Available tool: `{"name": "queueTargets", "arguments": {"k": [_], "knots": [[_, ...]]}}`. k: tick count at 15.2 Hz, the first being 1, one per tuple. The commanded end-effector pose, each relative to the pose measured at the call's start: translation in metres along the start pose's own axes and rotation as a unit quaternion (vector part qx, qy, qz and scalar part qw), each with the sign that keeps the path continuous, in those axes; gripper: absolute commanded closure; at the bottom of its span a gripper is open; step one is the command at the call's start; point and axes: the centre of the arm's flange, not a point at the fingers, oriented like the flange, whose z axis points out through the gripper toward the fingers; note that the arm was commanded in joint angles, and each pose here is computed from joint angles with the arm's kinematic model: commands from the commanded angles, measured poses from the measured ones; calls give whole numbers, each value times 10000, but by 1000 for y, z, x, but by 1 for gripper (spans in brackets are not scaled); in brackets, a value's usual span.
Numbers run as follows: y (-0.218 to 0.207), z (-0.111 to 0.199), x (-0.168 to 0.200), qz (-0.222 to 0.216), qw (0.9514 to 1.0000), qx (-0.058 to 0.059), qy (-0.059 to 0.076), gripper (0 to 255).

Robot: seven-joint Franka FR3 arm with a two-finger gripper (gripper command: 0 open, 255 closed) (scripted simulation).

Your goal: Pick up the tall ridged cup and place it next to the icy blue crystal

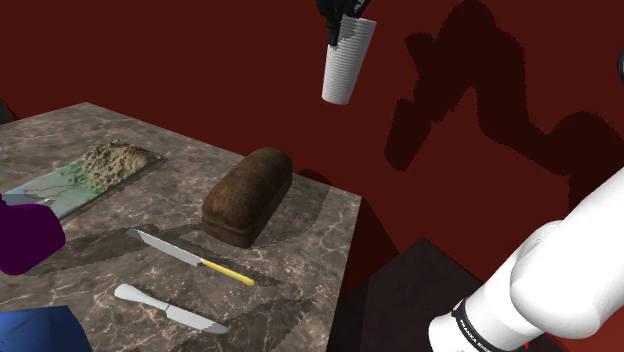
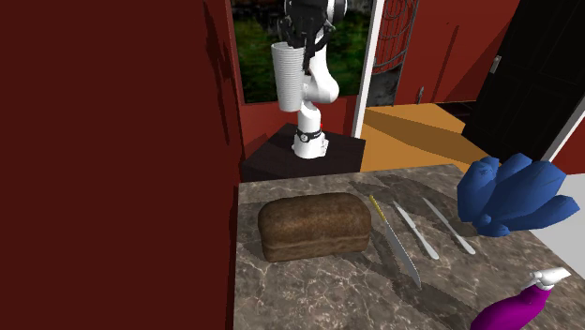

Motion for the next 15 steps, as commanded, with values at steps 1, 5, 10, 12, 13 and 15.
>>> {"name": "queueTargets", "arguments": {"k": [1,5,10,12,13,15], "knots": [[-21,-3,-14,7,10000,-2,-1,255],[-63,-7,-45,7,10000,-2,-1,255],[-116,-14,-85,7,10000,-2,-1,255],[-137,-16,-100,7,10000,-2,-1,255],[-147,-17,-108,7,10000,-2,-1,255],[-169,-20,-124,7,10000,-2,-1,255]]}}
